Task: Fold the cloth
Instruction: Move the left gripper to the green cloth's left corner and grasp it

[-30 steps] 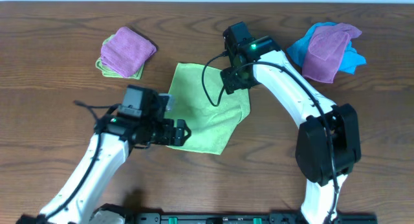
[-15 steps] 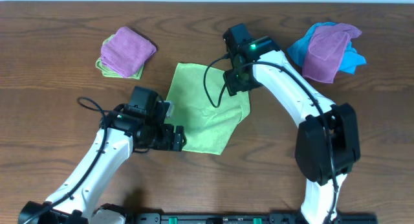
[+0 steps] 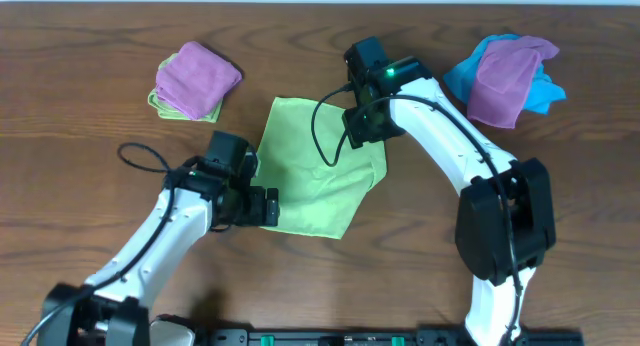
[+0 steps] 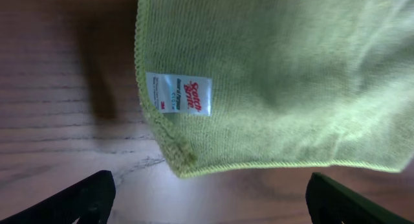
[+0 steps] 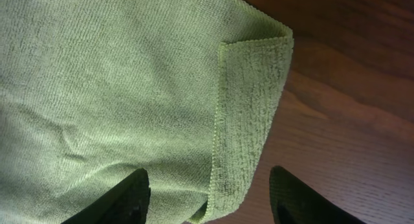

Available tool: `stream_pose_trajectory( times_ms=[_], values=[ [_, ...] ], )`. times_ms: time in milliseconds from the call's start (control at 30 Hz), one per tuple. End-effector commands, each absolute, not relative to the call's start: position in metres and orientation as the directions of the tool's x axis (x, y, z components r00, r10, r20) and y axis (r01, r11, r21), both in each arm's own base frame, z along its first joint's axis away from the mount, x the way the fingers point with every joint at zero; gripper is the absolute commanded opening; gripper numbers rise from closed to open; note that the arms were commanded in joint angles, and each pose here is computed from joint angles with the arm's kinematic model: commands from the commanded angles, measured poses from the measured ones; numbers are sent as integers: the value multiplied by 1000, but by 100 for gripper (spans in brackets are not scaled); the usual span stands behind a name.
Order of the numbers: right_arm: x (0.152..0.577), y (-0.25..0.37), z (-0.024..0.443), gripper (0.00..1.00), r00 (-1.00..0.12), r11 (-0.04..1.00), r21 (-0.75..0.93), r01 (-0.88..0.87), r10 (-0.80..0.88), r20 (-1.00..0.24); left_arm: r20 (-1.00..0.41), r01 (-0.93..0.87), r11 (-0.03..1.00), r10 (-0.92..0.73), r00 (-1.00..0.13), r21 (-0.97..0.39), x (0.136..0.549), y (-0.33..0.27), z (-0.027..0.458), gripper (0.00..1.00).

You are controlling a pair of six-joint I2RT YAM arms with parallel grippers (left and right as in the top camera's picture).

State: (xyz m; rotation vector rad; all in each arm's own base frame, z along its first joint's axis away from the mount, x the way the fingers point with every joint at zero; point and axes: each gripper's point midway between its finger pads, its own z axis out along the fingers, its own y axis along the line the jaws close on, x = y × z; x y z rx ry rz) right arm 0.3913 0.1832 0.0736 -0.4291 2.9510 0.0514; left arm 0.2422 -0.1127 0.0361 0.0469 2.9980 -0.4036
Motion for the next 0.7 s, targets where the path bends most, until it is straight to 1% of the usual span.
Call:
stream_pose_trajectory(
  times_ms=[0, 33, 133, 167, 200, 233, 300, 333, 367, 400, 433, 500, 667],
  values=[
    [392, 186, 73, 58, -953, 963, 36, -268, -259, -157, -87, 11, 962, -13, -996, -274, 241, -116, 27, 96],
    [392, 186, 73, 58, -953, 963, 38, -268, -259, -156, -87, 9, 960, -16, -996, -279, 243, -117, 25, 96],
    [392, 186, 73, 58, -953, 962, 40, -268, -259, -156, -79, -8, 955, -33, -996, -297, 247, -121, 19, 100],
    [392, 186, 73, 57, -953, 963, 39, -268, -259, -156, -76, -11, 954, -35, -996, -299, 248, -122, 17, 93],
    [391, 186, 73, 57, -954, 963, 39, -268, -260, -153, -75, -11, 953, -35, -997, -303, 248, -123, 16, 89],
    [391, 186, 73, 57, -954, 963, 39, -268, -260, -152, -73, -9, 949, -33, -997, -314, 249, -125, 15, 84],
    [391, 186, 73, 56, -954, 963, 38, -268, -260, -150, -77, -7, 947, -33, -996, -322, 250, -127, 15, 70],
    [391, 186, 73, 56, -954, 963, 38, -268, -260, -150, -82, -5, 946, -33, -996, -324, 252, -127, 16, 62],
    [391, 186, 73, 56, -954, 963, 38, -268, -260, -149, -90, -2, 945, -33, -995, -327, 253, -128, 16, 47],
    [391, 186, 73, 56, -954, 963, 38, -268, -260, -149, -93, -1, 944, -34, -995, -330, 254, -128, 16, 27],
    [390, 186, 73, 56, -954, 963, 38, -268, -260, -149, -95, 2, 940, -33, -995, -341, 255, -130, 17, 19],
    [390, 186, 73, 56, -954, 963, 38, -268, -260, -149, -101, 6, 936, -32, -994, -353, 256, -133, 18, 6],
    [389, 184, 73, 54, -956, 963, 37, -266, -259, -141, -119, 13, 933, -32, -992, -359, 262, -134, 21, 6]
  ],
)
